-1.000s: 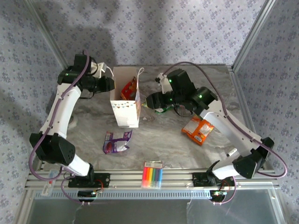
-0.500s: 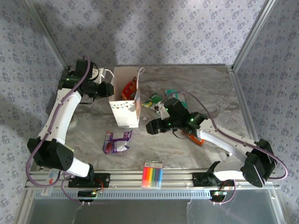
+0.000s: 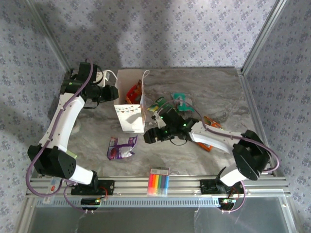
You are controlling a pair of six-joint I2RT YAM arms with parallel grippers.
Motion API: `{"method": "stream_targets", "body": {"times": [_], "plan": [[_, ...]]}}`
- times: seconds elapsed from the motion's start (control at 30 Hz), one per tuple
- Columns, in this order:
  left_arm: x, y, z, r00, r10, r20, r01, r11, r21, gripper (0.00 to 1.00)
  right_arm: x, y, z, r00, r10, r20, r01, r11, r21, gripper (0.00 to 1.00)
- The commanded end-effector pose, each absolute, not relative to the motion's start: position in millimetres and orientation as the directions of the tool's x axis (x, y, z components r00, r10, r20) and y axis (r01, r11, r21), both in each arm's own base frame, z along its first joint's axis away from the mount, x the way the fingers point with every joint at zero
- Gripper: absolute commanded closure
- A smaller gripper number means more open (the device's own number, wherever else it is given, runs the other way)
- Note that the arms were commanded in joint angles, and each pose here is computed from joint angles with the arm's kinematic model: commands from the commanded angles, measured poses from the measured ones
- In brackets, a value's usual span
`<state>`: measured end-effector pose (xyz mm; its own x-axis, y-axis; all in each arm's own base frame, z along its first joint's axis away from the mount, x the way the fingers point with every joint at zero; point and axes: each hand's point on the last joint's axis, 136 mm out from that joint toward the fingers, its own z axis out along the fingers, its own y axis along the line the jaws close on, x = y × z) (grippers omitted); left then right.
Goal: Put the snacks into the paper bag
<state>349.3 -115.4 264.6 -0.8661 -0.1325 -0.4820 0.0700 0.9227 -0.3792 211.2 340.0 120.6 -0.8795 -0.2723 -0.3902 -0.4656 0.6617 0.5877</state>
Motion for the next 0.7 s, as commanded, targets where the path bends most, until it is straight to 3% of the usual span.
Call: {"method": "stream_targets", "body": {"times": [0.0, 0.23, 0.67], "plan": [[346.6, -113.8, 269.0, -0.857, -0.146, -0.494, 0.059, 0.925, -0.376, 0.6, 208.0, 353.8, 124.4, -0.885, -0.303, -0.353, -0.463, 0.637, 0.616, 0.24], [346.1, -113.2, 263.5, -0.86, -0.158, -0.485, 0.044, 0.924, -0.379, 0.6, 195.1, 378.7, 102.0, -0.887, -0.389, -0.248, -0.451, 0.619, 0.642, 0.25], [345.9, -105.1, 252.9, -0.853, -0.228, -0.469, -0.04, 0.925, -0.377, 0.6, 192.3, 383.3, 92.5, -0.903, -0.36, -0.236, -0.428, 0.699, 0.573, 0.23]]}}
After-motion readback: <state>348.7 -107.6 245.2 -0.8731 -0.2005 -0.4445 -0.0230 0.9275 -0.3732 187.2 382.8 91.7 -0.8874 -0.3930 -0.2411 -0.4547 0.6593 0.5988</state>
